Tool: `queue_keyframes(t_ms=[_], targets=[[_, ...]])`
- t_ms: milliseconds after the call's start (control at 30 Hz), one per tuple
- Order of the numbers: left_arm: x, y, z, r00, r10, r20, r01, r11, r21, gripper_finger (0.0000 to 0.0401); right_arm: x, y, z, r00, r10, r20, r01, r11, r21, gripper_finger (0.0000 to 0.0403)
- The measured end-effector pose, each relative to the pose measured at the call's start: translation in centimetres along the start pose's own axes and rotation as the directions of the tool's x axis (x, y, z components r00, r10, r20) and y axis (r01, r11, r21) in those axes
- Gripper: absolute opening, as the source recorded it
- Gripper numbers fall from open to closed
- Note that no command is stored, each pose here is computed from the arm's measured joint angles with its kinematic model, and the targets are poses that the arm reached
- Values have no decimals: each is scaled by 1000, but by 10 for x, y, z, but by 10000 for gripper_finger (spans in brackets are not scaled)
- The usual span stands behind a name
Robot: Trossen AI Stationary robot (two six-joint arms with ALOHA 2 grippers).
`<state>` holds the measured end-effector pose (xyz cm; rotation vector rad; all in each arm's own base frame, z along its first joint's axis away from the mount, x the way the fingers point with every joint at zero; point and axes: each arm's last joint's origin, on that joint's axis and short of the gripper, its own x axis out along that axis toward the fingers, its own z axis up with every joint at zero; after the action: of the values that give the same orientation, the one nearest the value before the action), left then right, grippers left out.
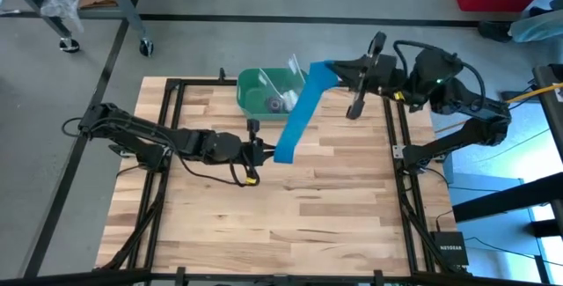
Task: Roll bandage
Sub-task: Roll the blue bandage
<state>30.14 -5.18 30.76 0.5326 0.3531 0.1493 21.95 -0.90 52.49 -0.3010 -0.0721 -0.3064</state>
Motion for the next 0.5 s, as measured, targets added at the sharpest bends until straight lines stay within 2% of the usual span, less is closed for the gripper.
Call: queue_keyframes(t_ms=[100, 200, 300, 400, 500], targets=[[-2, -4, 2, 1000, -12, 8, 12, 999, 43, 15, 1, -6, -4, 999, -22, -45, 22, 1000, -8, 4], [-2, -4, 2, 1000, 7, 0, -7, 999, 53, 15, 2, -9, -6, 998, -23, -54, 25, 999, 37, 4], [-2, 1, -1, 989, 134, -67, -131, 990, 53, 15, 2, -7, -4, 998, 56, -12, -55, 995, 83, 5], [0, 8, -6, 958, 253, -135, -251, 968, 34, 15, 0, 1, 1, 984, 171, 51, -177, 974, 139, 5], [0, 14, -9, 918, 349, -189, -353, 935, 11, 15, -2, 9, 5, 973, 219, 74, -228, 962, 152, 5]])
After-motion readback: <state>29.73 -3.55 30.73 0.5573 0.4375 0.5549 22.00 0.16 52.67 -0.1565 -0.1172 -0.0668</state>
